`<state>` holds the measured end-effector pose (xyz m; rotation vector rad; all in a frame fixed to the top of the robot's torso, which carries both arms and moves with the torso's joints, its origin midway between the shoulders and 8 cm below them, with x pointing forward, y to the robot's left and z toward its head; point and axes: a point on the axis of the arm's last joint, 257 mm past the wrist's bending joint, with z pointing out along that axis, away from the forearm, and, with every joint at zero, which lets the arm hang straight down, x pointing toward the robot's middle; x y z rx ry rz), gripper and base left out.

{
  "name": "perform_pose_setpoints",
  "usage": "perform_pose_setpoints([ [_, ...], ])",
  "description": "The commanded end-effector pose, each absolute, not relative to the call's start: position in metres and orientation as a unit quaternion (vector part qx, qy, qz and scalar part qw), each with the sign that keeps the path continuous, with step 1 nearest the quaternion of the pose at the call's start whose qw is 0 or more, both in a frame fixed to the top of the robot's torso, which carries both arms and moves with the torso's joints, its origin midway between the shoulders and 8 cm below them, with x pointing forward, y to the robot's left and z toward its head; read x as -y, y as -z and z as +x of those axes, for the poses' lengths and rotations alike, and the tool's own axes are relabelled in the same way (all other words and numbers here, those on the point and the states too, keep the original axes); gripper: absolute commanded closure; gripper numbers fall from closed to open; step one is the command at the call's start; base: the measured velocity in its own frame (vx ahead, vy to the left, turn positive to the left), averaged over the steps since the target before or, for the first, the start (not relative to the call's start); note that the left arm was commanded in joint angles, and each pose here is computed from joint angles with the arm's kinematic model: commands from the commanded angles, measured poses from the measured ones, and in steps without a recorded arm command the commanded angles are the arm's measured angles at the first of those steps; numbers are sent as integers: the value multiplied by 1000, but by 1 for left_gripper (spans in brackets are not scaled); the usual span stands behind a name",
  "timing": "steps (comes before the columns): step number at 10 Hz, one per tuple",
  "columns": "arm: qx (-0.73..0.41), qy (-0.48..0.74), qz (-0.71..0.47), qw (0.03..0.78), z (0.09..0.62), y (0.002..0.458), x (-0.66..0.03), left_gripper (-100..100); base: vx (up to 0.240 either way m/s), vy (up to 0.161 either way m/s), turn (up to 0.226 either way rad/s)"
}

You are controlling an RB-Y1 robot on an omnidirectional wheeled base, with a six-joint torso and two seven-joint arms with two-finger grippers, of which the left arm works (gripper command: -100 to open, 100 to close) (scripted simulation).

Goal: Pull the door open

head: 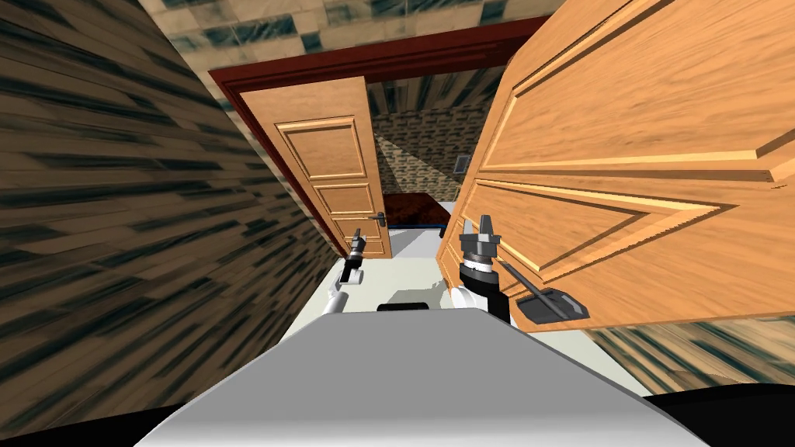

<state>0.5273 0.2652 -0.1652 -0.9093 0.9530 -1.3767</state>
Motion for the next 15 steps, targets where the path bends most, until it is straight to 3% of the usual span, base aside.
perform_pose_setpoints([
  [1,-415,585,-397,573,534,177,-266,-100,67,19,-14],
  [15,-465,547,-452,530,585,245,-273,-100,69,15,-21],
])
